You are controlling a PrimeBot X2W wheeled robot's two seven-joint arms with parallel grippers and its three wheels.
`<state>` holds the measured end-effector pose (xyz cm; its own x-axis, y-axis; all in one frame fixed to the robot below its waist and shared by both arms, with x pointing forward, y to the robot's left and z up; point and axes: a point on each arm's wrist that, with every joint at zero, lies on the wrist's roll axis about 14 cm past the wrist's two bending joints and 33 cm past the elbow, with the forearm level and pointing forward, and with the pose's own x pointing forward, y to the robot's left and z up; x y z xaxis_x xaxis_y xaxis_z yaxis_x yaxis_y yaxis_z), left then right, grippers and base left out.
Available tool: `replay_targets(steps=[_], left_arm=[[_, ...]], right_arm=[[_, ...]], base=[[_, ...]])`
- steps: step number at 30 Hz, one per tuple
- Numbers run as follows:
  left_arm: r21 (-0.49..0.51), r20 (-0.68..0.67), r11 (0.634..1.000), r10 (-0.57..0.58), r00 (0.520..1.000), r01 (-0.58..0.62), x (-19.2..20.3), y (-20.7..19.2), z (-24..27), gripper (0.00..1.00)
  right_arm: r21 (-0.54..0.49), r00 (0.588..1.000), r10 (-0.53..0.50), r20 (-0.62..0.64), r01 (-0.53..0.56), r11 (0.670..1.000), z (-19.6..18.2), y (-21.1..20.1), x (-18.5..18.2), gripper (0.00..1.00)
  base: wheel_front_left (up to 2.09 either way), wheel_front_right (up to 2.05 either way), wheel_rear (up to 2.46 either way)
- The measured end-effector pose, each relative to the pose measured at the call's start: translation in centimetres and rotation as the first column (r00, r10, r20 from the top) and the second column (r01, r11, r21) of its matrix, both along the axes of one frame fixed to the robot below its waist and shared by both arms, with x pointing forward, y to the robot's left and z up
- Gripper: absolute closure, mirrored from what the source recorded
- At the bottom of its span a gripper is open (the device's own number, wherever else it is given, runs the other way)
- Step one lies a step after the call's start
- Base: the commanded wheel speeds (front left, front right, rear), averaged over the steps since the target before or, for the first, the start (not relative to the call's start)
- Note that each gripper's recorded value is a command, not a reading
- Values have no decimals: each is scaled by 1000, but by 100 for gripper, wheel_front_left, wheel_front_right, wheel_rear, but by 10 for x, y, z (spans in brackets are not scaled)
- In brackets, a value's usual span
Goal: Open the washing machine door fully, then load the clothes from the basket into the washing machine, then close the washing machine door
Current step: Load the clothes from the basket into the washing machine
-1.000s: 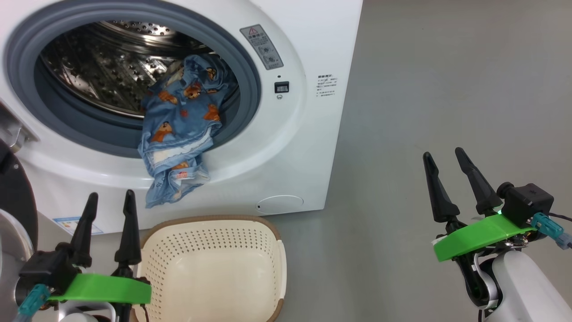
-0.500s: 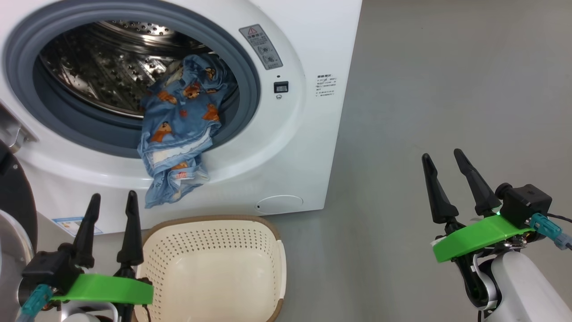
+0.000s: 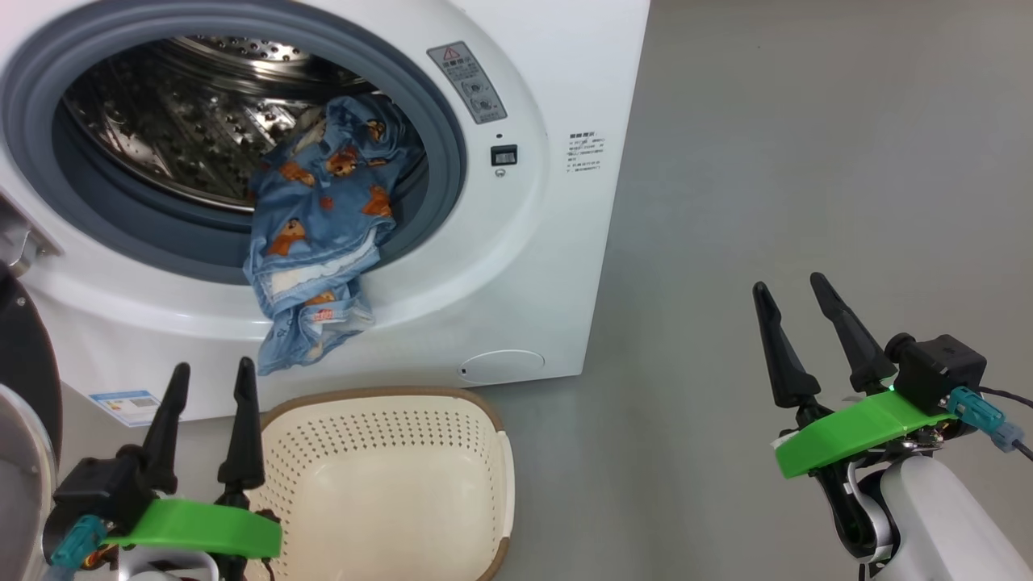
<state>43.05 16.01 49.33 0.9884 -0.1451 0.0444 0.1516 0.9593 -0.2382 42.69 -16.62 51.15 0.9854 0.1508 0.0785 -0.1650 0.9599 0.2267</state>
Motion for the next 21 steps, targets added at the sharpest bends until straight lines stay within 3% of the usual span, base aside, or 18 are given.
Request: replay_targets(steps=[11,21], left_arm=[[20,-162,999,-22,987,25,12,-2,-43,0],[52,-339,997,-35,940,55,47,1,-93,0]], right_arm=[[-2,999,-5,-35,5,1000,-14,-2,2,0],[0,997,-20,-75,20,1000,-33,-4,16,0]], base=[[0,0,0],[0,0,0]])
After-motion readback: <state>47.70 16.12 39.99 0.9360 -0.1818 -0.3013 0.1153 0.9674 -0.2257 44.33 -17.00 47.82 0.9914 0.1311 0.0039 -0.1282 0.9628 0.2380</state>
